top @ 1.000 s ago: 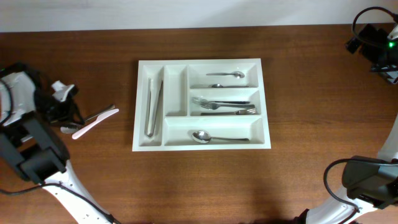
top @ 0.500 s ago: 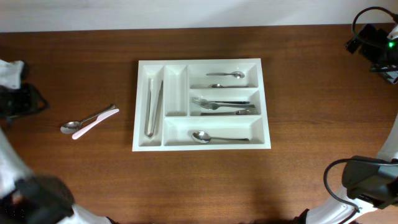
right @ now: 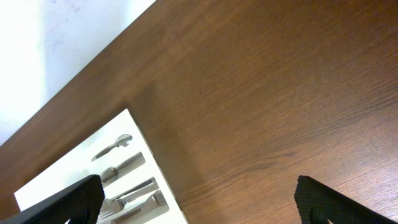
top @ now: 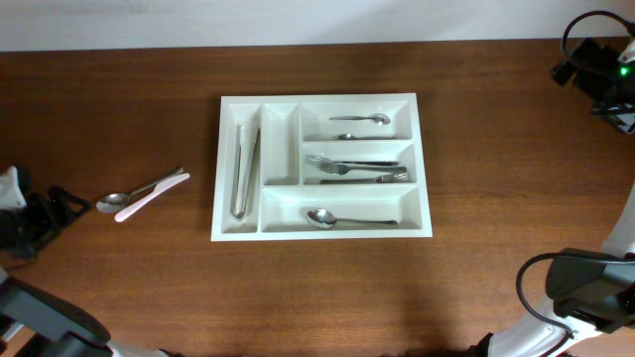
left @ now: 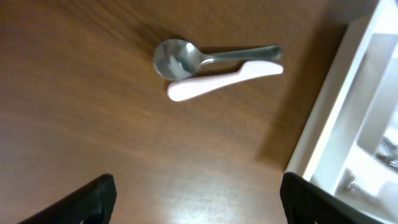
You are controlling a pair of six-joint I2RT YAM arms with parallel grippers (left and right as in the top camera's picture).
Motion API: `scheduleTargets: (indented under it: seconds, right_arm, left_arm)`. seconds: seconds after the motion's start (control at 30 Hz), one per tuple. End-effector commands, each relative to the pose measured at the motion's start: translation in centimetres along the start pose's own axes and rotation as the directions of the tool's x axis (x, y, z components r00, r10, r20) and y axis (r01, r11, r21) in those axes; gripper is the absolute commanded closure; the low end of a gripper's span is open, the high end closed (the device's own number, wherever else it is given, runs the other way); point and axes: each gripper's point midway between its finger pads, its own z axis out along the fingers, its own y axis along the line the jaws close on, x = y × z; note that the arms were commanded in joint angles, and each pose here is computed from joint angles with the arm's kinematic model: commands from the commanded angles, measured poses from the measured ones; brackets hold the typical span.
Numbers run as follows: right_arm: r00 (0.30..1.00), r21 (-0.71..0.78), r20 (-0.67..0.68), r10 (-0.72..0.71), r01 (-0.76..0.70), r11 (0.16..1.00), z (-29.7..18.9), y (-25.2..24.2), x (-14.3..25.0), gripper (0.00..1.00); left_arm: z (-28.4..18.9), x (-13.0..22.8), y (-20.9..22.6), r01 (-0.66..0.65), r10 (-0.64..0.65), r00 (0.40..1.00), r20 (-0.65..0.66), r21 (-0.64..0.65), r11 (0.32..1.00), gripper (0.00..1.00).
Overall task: Pack container
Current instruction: 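Lower the left gripper onto the silver spoon left of the tray and close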
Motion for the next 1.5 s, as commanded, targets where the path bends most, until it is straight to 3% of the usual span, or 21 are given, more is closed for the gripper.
scheduleTargets:
  seconds: [0.0,0.7,1.23,1.47]
  right_arm:
    - [1.000,0.016,0.003,0.005,-0.005,1.000,0.1,-0.5,-0.2,0.01]
    - [1.000,0.016,0.003,0.005,-0.005,1.000,0.1,-0.5,-0.2,0.01]
    - [1.000,0.016,0.003,0.005,-0.005,1.000,0.1,-0.5,-0.2,0.01]
    - [1.000,0.016,0.003,0.005,-0.005,1.000,0.1,-0.5,-0.2,0.01]
  left_arm:
    - [1.5,0.2,-1.3,0.026,-0.032,0.999,0.032,0.163,0.986,0.13]
    - [9.6,-2.6,2.8,0.015,-0.041,0.995,0.089,0.275,0.961,0.28]
    - [13.3,-2.8,3.7,0.006,-0.037,0.995,0.090,0.328,0.944,0.29]
    - [14.5,-2.4,3.3,0.000,-0.025,0.997,0.070,0.335,0.942,0.48]
